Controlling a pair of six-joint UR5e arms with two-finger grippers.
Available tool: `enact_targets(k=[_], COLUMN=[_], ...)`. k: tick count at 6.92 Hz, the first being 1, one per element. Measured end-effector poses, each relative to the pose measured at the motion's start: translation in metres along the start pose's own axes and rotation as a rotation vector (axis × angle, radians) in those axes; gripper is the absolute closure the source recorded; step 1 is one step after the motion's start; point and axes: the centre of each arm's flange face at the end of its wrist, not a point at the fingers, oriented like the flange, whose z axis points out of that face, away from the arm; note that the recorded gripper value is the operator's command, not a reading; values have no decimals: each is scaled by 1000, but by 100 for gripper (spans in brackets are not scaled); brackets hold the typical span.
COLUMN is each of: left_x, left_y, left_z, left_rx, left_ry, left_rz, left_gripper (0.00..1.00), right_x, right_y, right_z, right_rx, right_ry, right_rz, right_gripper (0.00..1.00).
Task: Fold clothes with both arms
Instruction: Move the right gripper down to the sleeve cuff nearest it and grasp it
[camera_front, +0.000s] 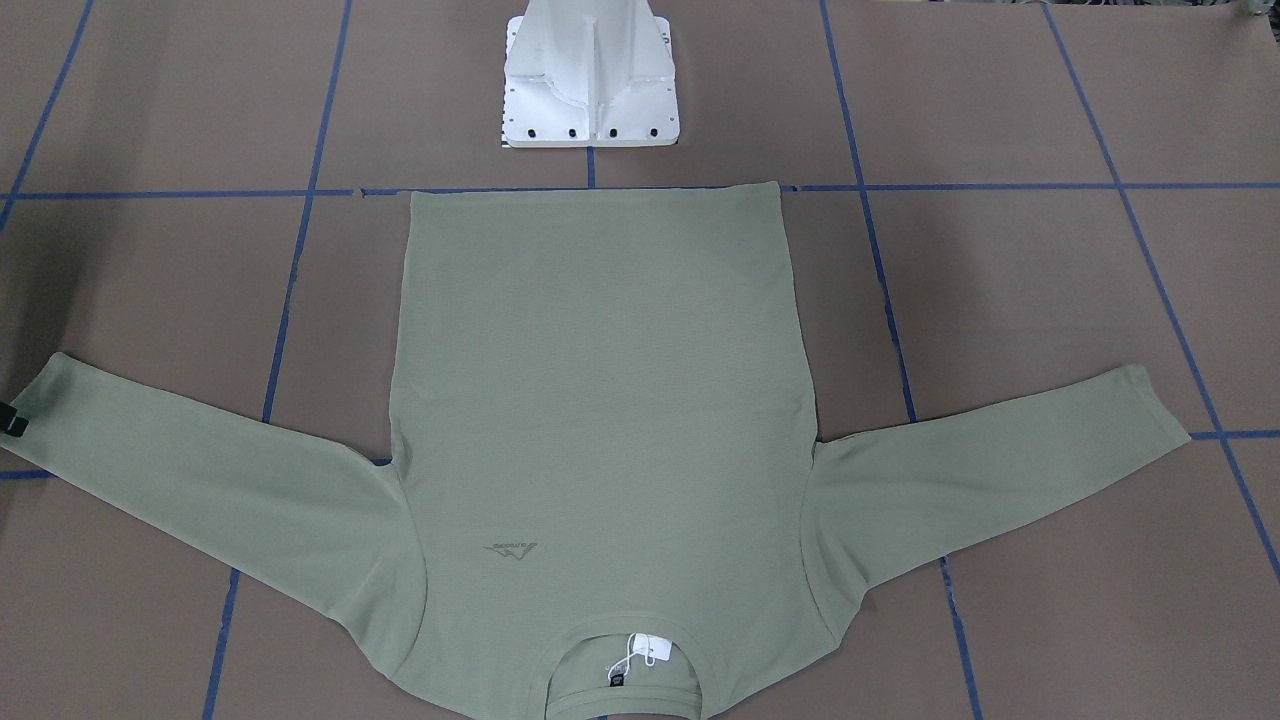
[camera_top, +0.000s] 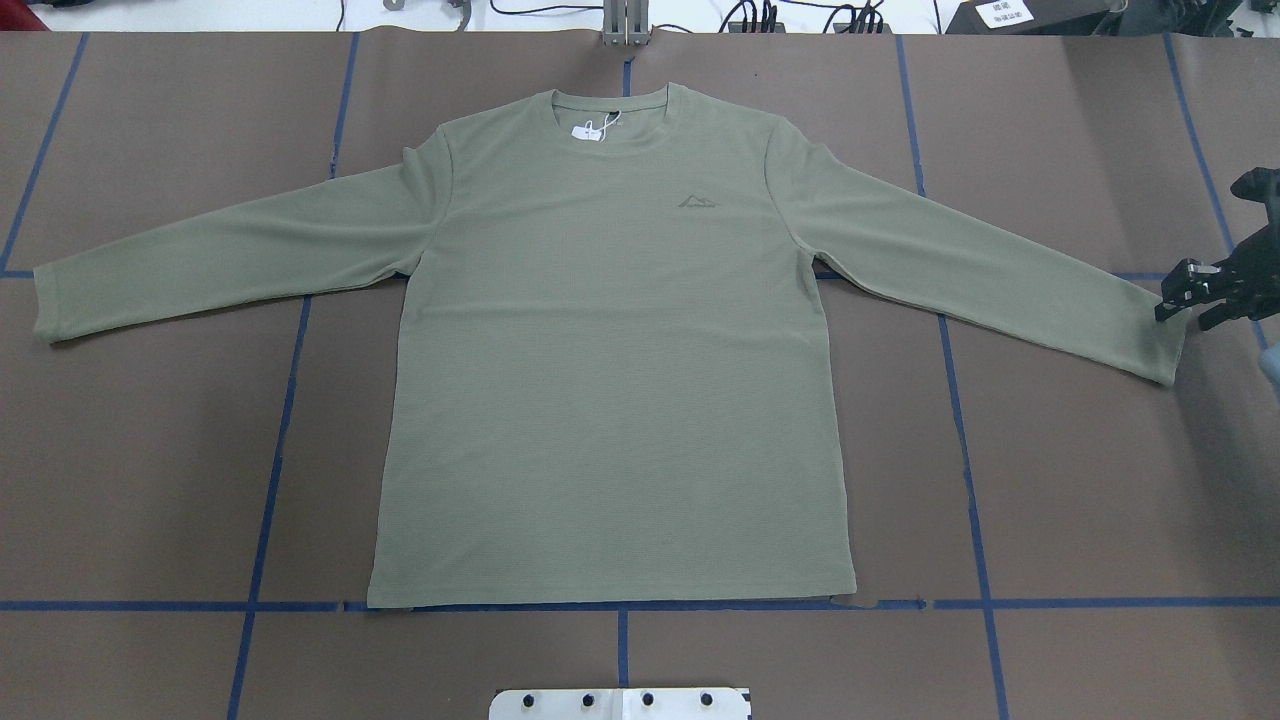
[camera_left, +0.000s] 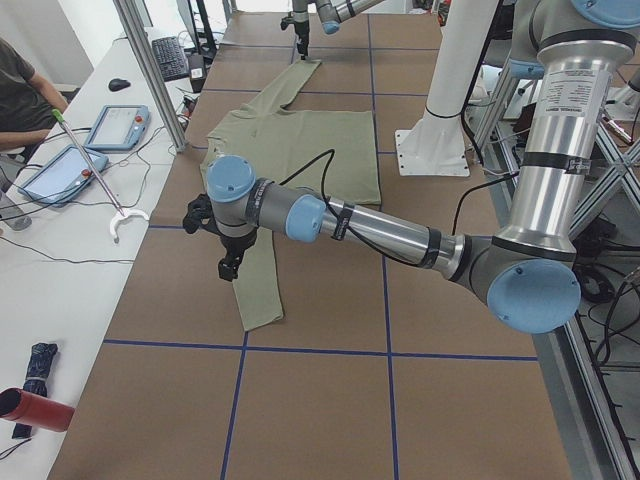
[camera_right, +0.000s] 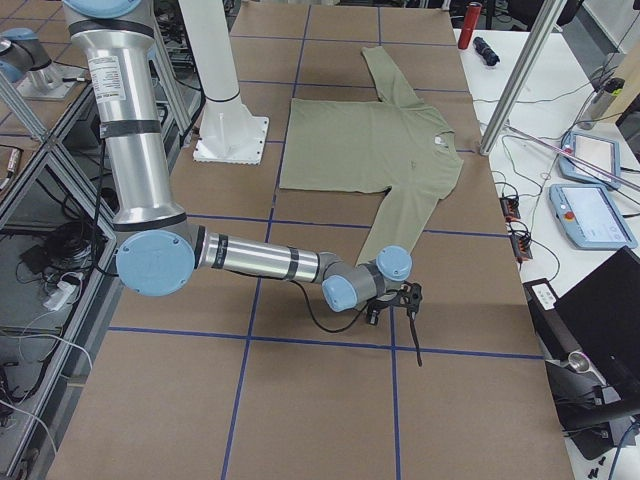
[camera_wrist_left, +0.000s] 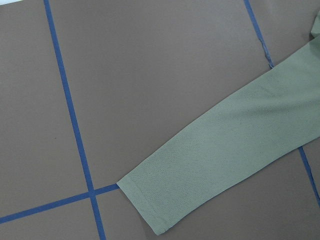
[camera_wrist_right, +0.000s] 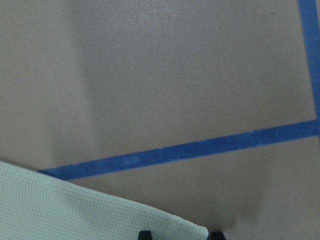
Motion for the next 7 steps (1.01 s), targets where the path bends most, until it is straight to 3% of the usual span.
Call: enact_targets(k=[5, 7], left_x=[-1, 0], left_y=[1, 1], left_z=[1, 0], left_rx=[-1, -1], left_ry=[0, 2], left_rz=[-4, -5], left_gripper=[0, 0], right_x=[-21, -53], right_y=[4, 11], right_z=[-17, -44], right_rx=[0, 22], right_ry=[-60, -113], right_rz=[-36, -71], right_gripper=[100, 100])
